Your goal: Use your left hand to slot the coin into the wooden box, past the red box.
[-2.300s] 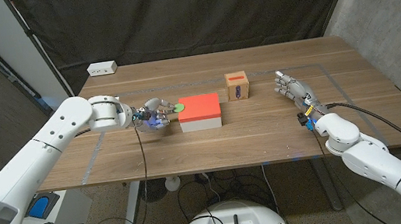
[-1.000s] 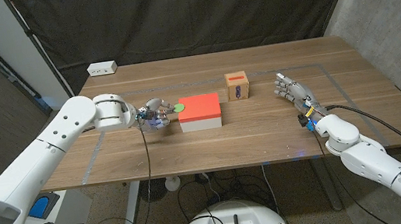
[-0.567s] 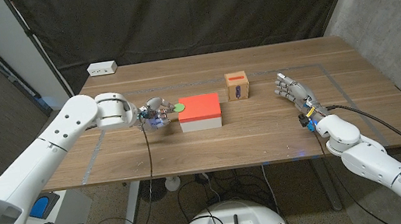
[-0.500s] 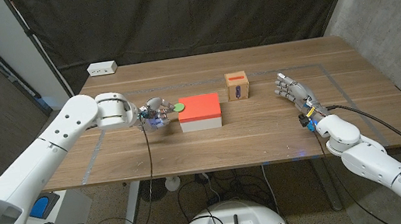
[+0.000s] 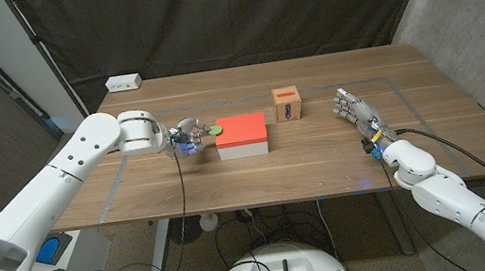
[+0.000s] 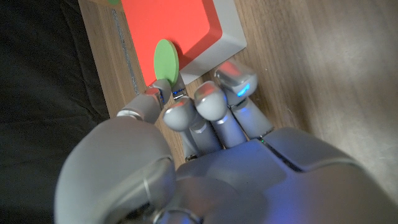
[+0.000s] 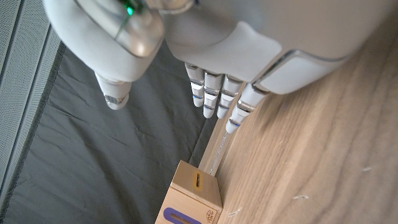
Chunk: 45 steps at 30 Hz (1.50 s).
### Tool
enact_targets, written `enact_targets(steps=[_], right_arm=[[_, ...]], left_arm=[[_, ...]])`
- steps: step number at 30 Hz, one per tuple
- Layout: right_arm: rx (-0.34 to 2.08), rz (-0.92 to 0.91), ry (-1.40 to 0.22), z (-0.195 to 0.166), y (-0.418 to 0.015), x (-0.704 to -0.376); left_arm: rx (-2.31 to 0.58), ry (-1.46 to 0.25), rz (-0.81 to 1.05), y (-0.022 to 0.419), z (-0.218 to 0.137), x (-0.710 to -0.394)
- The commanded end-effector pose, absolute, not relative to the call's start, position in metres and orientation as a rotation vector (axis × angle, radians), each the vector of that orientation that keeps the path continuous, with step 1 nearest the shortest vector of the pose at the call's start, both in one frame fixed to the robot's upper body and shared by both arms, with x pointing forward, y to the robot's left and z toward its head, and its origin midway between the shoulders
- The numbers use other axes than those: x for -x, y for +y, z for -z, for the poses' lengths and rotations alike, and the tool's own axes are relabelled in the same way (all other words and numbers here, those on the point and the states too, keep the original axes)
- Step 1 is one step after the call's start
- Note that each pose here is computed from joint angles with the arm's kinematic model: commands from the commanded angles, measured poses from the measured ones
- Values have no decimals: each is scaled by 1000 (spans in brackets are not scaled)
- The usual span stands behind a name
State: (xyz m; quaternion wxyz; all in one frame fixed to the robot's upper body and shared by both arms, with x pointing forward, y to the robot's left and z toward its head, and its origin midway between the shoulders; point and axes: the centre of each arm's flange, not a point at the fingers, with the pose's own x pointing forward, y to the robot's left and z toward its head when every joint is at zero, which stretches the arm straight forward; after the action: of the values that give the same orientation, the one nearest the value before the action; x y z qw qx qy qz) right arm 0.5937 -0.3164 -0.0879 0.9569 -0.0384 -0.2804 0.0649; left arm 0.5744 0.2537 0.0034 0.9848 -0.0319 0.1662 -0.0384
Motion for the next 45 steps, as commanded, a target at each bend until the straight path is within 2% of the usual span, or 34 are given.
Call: enact_targets(steps=[1, 32, 45], right_arm=[[71, -128, -574, 90, -317, -593], [66, -122, -575, 94, -322, -591], [76, -109, -579, 92, -323, -582]], left_arm=[[55, 327, 59, 251, -5, -574], [40, 296, 25, 242, -10, -573], [22, 226, 7, 242, -16, -571]])
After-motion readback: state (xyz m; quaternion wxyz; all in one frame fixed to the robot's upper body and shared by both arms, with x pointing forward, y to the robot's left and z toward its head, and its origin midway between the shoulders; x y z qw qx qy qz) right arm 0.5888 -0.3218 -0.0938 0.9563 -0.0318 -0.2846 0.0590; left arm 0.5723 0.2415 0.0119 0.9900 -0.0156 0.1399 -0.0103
